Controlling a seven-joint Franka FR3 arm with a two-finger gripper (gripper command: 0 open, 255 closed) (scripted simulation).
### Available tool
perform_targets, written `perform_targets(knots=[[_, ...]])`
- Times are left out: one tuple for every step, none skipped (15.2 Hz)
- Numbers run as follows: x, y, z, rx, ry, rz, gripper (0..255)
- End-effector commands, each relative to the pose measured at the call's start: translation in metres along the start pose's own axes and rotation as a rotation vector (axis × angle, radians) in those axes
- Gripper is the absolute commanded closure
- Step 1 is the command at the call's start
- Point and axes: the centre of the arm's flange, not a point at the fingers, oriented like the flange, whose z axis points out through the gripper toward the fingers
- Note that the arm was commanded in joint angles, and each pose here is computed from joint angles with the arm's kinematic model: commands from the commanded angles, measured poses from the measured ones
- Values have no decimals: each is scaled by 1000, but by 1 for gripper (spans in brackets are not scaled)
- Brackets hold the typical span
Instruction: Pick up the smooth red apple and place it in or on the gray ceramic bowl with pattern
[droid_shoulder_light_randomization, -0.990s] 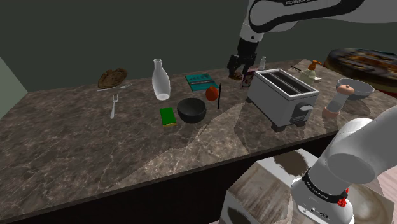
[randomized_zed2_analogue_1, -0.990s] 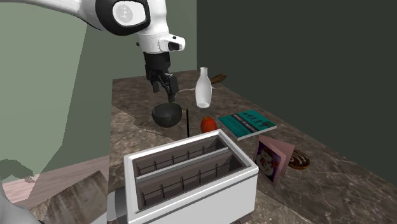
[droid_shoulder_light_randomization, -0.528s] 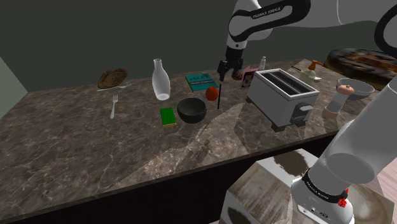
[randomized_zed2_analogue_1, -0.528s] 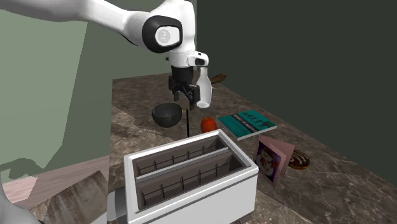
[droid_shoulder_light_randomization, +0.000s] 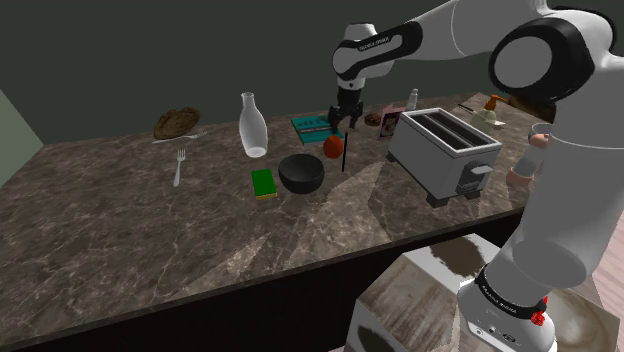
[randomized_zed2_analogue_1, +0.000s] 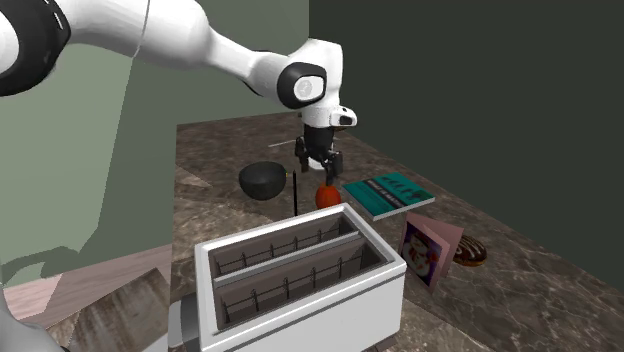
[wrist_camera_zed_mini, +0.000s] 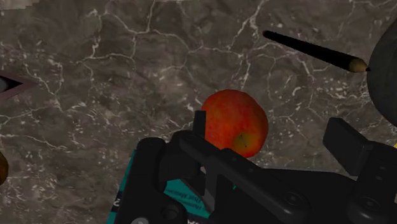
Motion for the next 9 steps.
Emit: perform_targets(knots=[[21,4,18,-3,-13,-4,0],[32,7,27,-4,-19,-6,0],[35,8,29,-4,-21,-7,0],[34,8,34,-4,-21,-7,0],[34,8,40,-4,-21,-7,0],[34,8,45,-4,-21,-7,0],[34,8,50,-4,-21,-7,0],[34,8,55,-4,-21,-7,0],[34,8,61,-4,-21,-7,0]])
